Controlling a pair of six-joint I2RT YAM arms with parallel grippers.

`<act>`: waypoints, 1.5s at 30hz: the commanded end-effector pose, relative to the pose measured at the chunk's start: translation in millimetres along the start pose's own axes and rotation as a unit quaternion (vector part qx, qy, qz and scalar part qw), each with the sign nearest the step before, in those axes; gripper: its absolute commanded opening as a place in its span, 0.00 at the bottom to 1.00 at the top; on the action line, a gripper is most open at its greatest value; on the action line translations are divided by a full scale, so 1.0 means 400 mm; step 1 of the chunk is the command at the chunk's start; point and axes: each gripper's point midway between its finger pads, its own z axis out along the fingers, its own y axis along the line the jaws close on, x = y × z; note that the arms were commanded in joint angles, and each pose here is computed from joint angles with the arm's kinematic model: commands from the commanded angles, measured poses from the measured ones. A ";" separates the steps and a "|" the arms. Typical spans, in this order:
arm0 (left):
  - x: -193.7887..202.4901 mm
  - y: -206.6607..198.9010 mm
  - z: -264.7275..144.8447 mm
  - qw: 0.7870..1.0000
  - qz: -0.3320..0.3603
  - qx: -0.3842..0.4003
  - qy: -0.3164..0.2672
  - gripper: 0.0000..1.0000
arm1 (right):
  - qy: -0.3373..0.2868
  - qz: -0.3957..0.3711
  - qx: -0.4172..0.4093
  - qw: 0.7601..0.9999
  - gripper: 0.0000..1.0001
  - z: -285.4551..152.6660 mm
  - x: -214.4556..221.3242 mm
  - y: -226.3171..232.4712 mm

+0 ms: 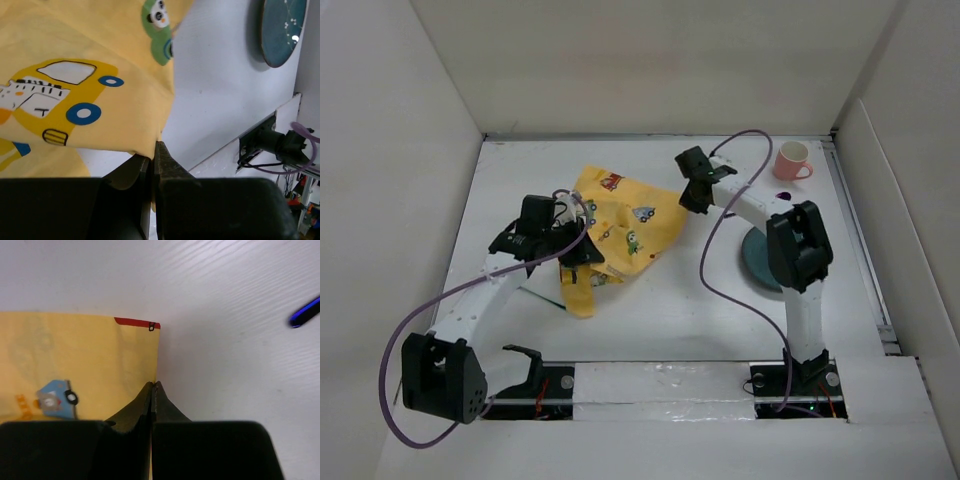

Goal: Set the dinner table for one person

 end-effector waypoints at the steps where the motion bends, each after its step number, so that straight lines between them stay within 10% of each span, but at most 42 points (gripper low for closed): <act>1: -0.042 0.008 0.018 1.000 0.023 -0.010 -0.016 0.00 | -0.120 0.048 -0.061 0.990 0.00 -0.170 -0.219 0.018; 2: -0.044 0.017 0.028 1.000 0.022 -0.016 -0.011 0.01 | -0.118 0.044 -0.052 0.991 0.00 -0.167 -0.212 -0.014; 6: -0.077 0.035 0.045 0.999 0.029 -0.041 -0.008 0.58 | -0.120 0.031 -0.060 0.990 0.00 -0.203 -0.204 -0.075; 14: -0.179 0.138 0.011 0.977 0.003 -0.193 -0.088 0.78 | -0.140 0.020 -0.112 0.984 0.00 -0.296 -0.268 -0.102; 26: -0.103 0.221 0.154 0.978 -0.071 -0.196 -0.019 0.71 | -0.132 -0.013 -0.201 0.971 0.00 -0.376 -0.277 -0.028; 32: -0.207 0.174 0.209 0.981 -0.068 -0.176 -0.039 0.00 | -0.120 -0.024 -0.223 0.967 0.00 -0.380 -0.259 -0.003; 45: -0.672 0.003 -0.112 0.928 0.044 -0.276 -0.248 0.03 | -0.148 -0.025 -0.302 0.941 0.00 -0.626 -0.281 -0.013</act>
